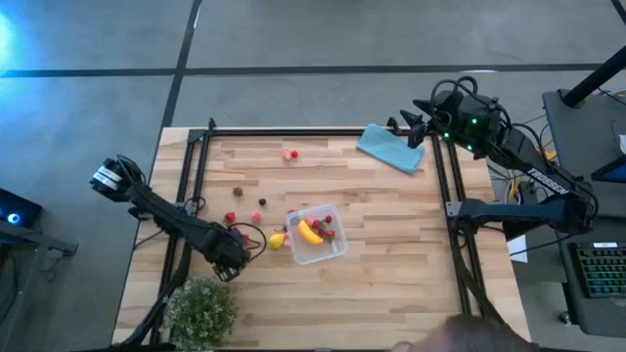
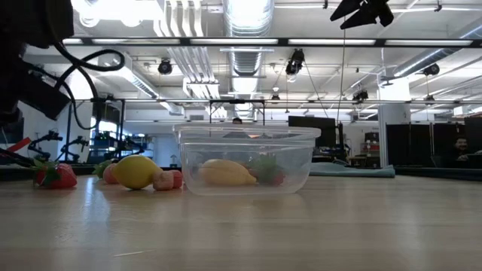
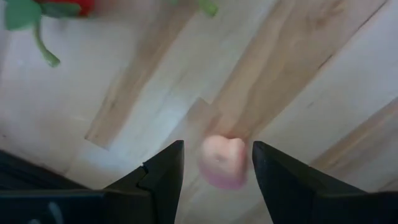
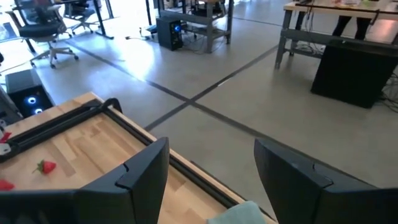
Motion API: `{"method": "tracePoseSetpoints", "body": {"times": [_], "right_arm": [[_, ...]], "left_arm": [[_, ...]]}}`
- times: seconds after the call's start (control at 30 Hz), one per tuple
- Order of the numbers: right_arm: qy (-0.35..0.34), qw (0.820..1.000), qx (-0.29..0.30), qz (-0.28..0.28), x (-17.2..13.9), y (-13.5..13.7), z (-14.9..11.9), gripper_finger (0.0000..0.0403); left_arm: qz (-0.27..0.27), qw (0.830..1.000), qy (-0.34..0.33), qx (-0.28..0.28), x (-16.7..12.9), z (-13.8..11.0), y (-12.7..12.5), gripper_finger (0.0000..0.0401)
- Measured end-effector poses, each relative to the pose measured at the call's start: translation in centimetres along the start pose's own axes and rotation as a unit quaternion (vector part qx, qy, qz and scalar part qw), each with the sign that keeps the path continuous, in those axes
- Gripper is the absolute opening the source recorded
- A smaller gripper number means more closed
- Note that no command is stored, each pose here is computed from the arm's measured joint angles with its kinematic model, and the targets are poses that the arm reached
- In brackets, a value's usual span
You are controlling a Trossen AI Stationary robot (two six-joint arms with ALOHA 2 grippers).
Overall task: Pick and placing Produce into tupperware
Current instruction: Put the pink peach into the transparent bin
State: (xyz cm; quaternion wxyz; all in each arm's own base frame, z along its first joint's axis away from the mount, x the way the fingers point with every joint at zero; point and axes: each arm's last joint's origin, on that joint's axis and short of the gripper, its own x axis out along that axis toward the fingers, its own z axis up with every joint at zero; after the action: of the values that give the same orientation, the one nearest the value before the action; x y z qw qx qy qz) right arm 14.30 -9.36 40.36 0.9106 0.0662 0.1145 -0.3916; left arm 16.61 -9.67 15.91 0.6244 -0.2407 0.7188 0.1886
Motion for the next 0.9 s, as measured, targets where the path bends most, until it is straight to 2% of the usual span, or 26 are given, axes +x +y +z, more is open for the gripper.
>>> {"method": "tracePoseSetpoints", "body": {"times": [0.27,0.37,0.5,0.63,0.8,0.9], "right_arm": [[-0.001,1.0,0.01,-0.024,0.1,-0.8,0.1,0.0228],[-0.001,0.999,0.012,-0.032,0.4,-1.1,0.1,0.0228],[0.002,0.999,0.01,-0.043,0.7,-1.4,0.1,0.0228],[0.007,0.999,-0.001,-0.05,1.0,-1.6,0.1,0.0228],[0.013,0.999,-0.005,-0.05,1.2,-1.6,-0.1,0.0228],[0.015,0.999,-0.008,-0.05,1.2,-1.6,-0.1,0.0228]], "left_arm": [[-0.025,0.999,0.021,-0.008,-0.4,-0.3,0.5,0.0176],[-0.055,0.998,0.033,-0.025,-1.2,-0.1,0.9,0.0176],[-0.097,0.995,0.01,-0.038,-2.7,0.1,1.6,0.0176],[-0.106,0.994,-0.006,-0.037,-2.8,-0.3,2.4,0.0176],[-0.124,0.991,0.026,-0.036,-2.3,-0.8,3.1,0.0176],[-0.134,0.987,0.062,-0.065,-1.9,-1.0,3.2,0.0176]]}}
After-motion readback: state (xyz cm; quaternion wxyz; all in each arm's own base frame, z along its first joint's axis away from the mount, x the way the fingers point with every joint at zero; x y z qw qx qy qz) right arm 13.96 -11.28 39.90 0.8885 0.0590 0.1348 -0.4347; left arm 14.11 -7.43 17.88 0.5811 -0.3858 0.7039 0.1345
